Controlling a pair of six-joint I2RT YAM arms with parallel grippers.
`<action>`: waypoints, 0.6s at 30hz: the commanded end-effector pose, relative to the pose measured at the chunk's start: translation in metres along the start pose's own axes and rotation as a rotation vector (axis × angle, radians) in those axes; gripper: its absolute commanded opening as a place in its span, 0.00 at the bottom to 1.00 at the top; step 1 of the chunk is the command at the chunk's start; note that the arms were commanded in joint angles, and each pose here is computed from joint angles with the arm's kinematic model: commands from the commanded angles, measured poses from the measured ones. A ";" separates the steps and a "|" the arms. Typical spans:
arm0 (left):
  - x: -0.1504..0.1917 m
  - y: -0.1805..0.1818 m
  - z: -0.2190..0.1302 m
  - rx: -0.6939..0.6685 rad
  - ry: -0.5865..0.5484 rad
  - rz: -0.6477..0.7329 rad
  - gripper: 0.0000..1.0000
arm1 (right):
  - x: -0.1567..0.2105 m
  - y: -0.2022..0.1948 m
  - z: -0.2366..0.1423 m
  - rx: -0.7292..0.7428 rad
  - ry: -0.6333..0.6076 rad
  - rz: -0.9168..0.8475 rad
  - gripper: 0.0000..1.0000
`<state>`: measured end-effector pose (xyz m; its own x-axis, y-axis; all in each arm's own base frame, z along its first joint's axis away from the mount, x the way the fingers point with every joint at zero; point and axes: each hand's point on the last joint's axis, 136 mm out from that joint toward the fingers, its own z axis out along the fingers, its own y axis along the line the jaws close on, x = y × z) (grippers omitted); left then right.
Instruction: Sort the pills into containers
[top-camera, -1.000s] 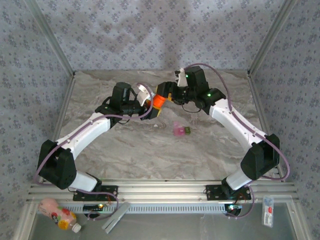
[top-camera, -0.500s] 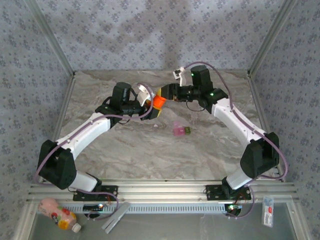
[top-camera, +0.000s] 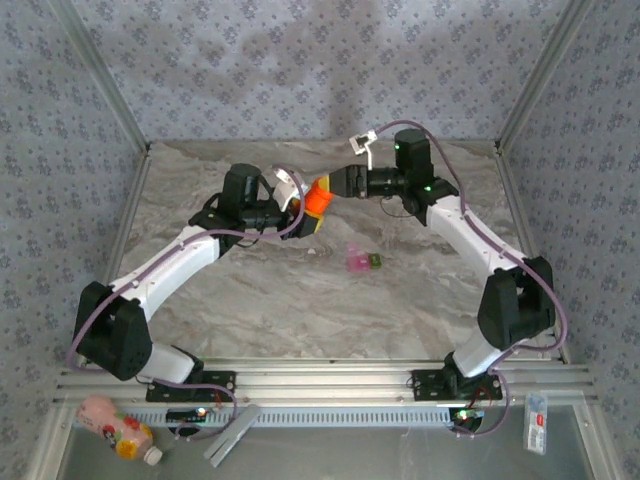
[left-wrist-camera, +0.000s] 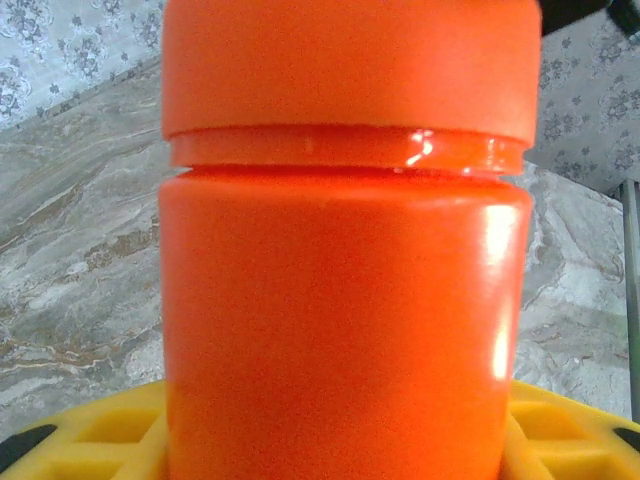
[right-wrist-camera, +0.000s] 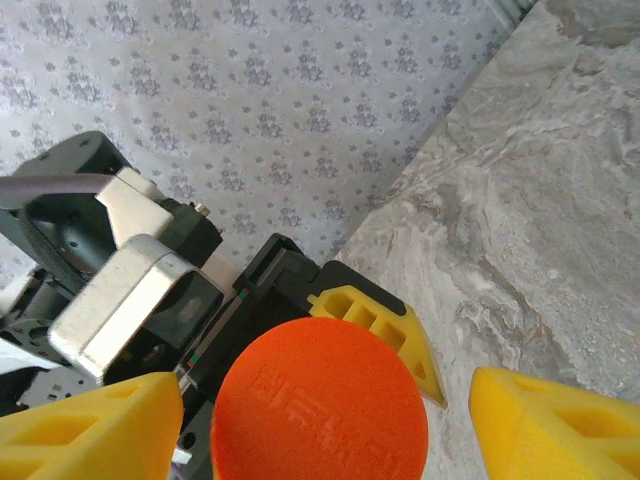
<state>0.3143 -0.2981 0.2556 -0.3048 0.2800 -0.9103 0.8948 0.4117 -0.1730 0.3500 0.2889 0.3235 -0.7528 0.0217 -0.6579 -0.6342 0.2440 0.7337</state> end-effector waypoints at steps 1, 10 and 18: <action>-0.021 -0.008 -0.010 0.014 -0.058 0.048 0.00 | -0.020 0.021 -0.025 0.045 -0.100 0.064 0.77; -0.017 -0.006 -0.007 0.008 -0.039 0.055 0.00 | -0.017 -0.002 -0.043 0.391 -0.172 0.299 0.76; -0.017 -0.004 -0.005 0.012 -0.032 0.049 0.00 | -0.012 0.001 -0.020 0.397 -0.111 0.290 0.77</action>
<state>0.3134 -0.2976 0.2548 -0.3052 0.2848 -0.9087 0.8952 0.4111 -0.1718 0.3520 0.2683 0.3407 -0.8389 0.2333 -0.4918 -0.3106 0.5369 0.7844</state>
